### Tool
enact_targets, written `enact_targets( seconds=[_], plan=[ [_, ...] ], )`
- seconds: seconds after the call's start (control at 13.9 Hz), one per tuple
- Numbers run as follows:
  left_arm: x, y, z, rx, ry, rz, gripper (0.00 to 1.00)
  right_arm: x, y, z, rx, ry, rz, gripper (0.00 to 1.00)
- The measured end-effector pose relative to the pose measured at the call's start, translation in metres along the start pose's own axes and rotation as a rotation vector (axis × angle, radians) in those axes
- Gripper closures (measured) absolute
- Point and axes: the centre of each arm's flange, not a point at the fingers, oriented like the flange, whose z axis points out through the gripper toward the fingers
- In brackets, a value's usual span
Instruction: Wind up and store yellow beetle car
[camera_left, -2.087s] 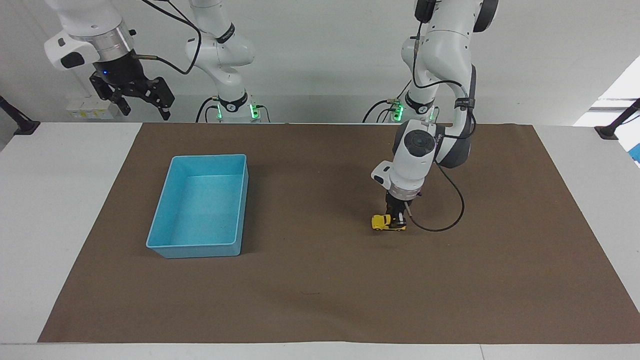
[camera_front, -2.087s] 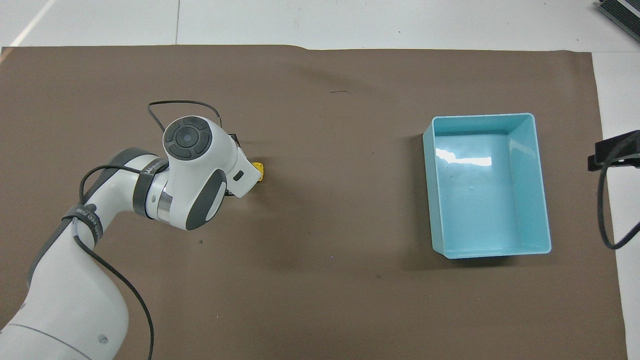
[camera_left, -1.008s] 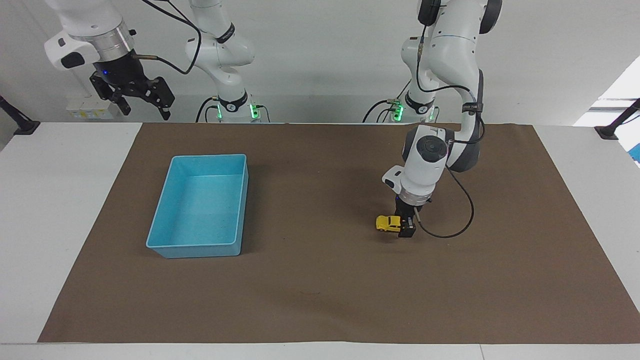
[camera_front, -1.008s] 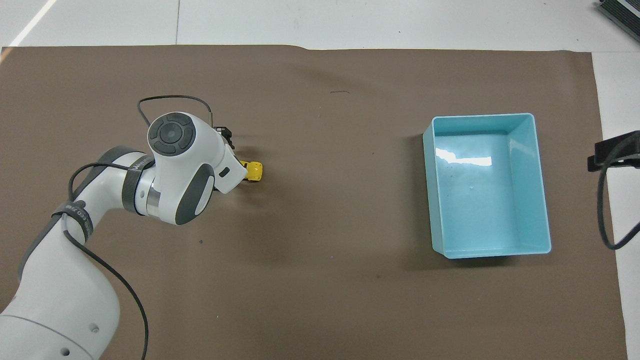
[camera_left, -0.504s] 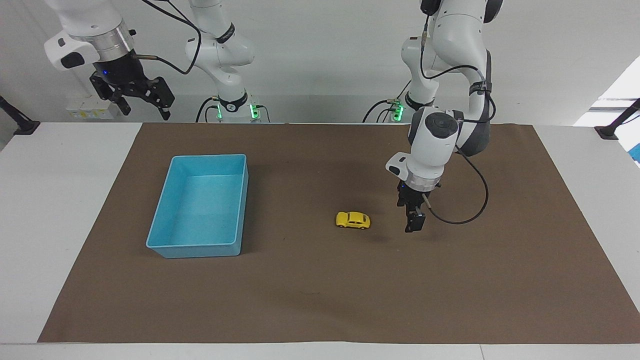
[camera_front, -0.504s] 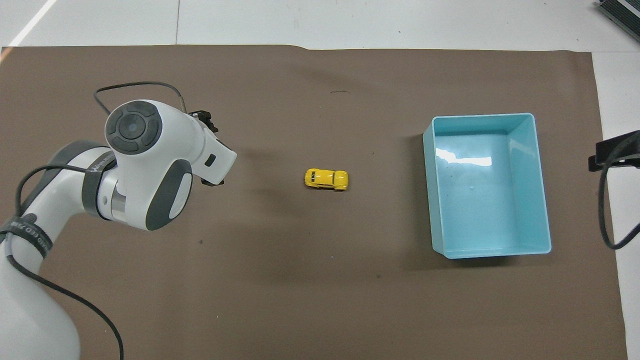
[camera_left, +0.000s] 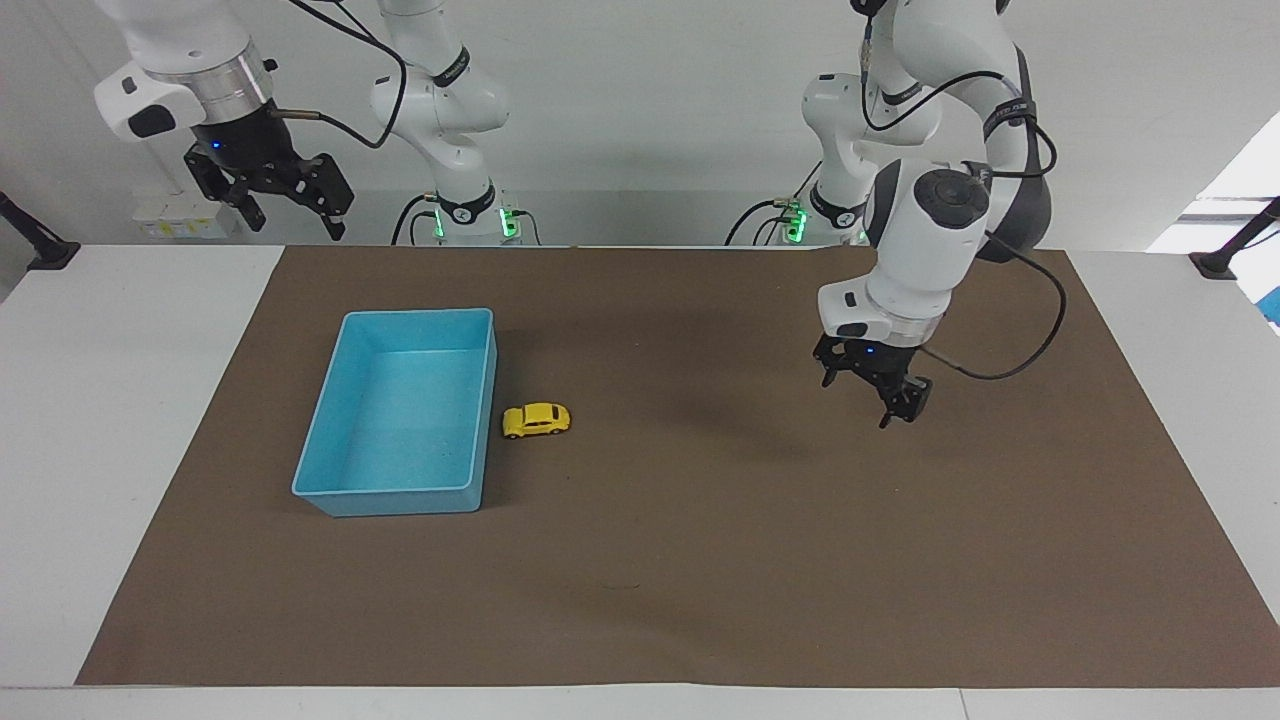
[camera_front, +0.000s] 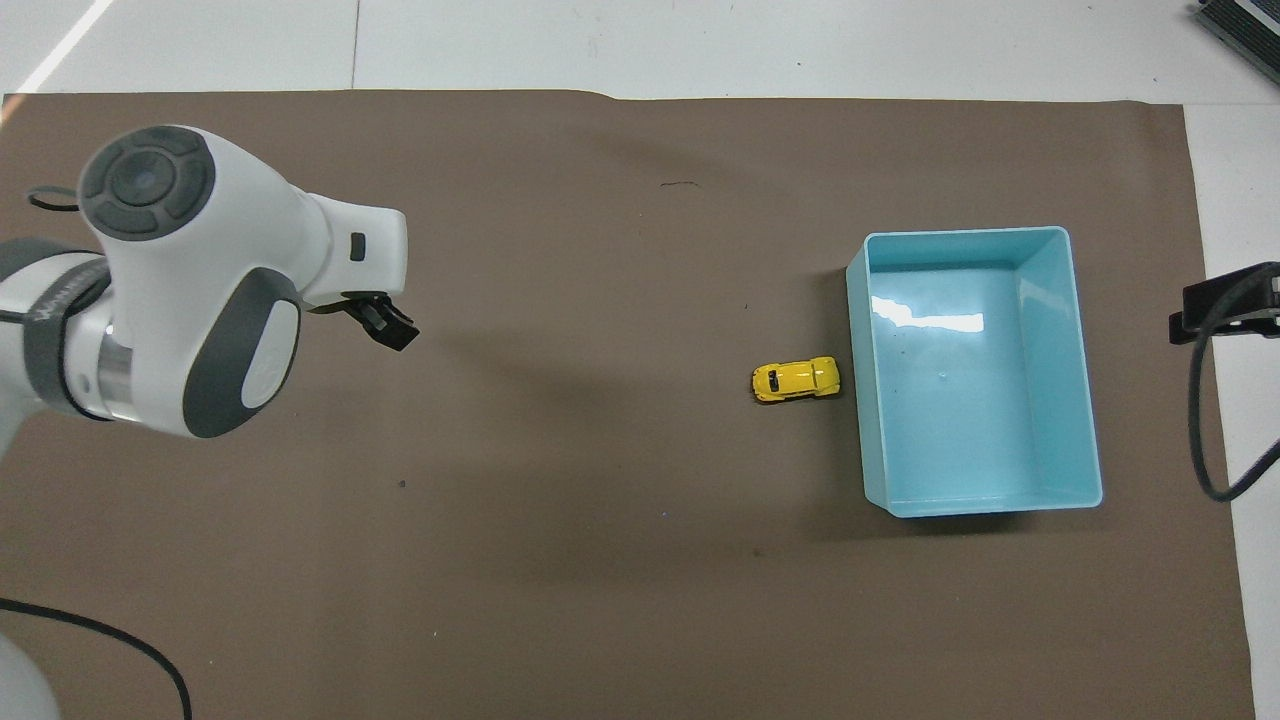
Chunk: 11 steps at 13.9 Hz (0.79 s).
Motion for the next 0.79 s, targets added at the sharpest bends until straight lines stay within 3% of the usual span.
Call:
enact_targets(
  seconds=[0.36, 0.79],
  plan=[
    [-0.034, -0.045, -0.059, 0.007, -0.015, -0.354, 0.0, 0.0, 0.001, 0.0, 0.0, 0.0, 0.001, 0.0],
    [-0.086, -0.095, -0.113, -0.028, -0.026, -0.512, 0.0, -0.003, 0.005, 0.002, -0.002, -0.022, 0.008, 0.0]
  ],
)
